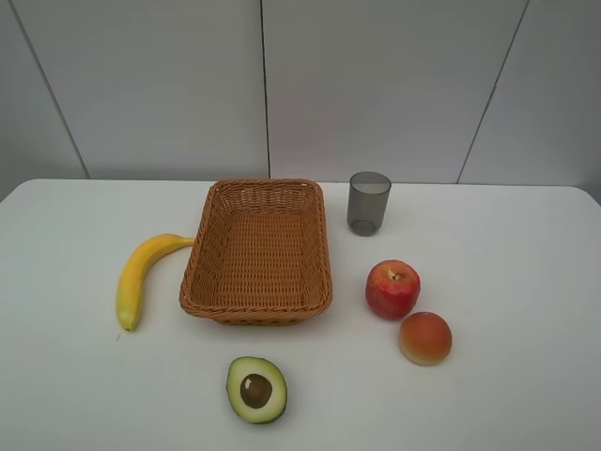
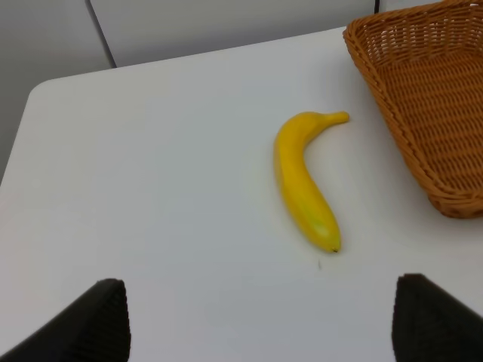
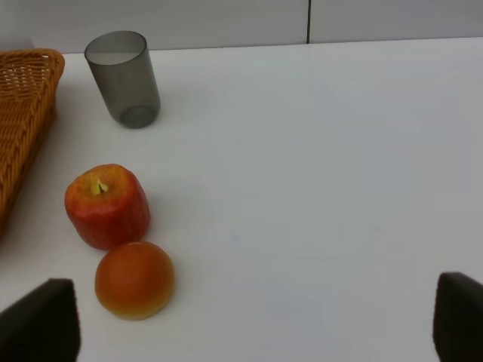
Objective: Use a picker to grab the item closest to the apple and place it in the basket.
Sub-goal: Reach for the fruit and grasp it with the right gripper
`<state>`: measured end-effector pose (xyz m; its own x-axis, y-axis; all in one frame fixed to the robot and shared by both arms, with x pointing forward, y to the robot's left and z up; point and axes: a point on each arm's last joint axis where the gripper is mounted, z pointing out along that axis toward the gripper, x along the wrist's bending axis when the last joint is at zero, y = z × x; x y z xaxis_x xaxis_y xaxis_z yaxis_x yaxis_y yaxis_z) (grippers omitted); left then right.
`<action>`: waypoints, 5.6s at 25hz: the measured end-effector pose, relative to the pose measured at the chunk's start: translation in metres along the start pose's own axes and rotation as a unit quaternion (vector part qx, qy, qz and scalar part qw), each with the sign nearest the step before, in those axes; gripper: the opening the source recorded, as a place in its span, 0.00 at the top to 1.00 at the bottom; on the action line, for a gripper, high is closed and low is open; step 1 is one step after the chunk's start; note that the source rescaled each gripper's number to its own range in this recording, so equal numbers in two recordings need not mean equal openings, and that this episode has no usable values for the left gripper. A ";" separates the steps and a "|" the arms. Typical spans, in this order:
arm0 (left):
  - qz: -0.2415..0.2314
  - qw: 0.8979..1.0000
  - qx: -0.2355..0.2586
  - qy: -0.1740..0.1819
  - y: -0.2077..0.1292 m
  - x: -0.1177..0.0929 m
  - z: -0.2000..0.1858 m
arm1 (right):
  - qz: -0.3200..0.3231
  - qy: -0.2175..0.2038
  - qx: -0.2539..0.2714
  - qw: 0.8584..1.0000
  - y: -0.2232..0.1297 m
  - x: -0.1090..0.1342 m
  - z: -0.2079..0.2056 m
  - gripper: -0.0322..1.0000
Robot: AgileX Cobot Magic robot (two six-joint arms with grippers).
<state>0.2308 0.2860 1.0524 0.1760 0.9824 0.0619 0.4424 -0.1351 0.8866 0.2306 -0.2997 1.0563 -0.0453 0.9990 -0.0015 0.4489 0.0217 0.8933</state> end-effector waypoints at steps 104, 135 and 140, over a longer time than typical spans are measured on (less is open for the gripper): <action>0.000 1.000 0.000 0.000 0.000 0.000 0.000 | -0.129 0.143 0.388 0.901 0.053 0.093 0.221 0.01; 0.000 1.000 0.000 0.000 0.000 0.000 0.000 | -0.140 0.122 0.451 0.873 -0.012 0.108 0.300 0.01; 0.000 1.000 0.000 0.000 0.000 0.000 0.000 | -0.142 0.120 0.461 0.868 -0.021 0.109 0.307 0.01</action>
<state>0.2308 0.2860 1.0524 0.1760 0.9824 0.0619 0.4424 -0.1351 0.8866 0.4899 -0.1791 0.8993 -0.4049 0.9139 0.0299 0.9077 0.3978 0.1335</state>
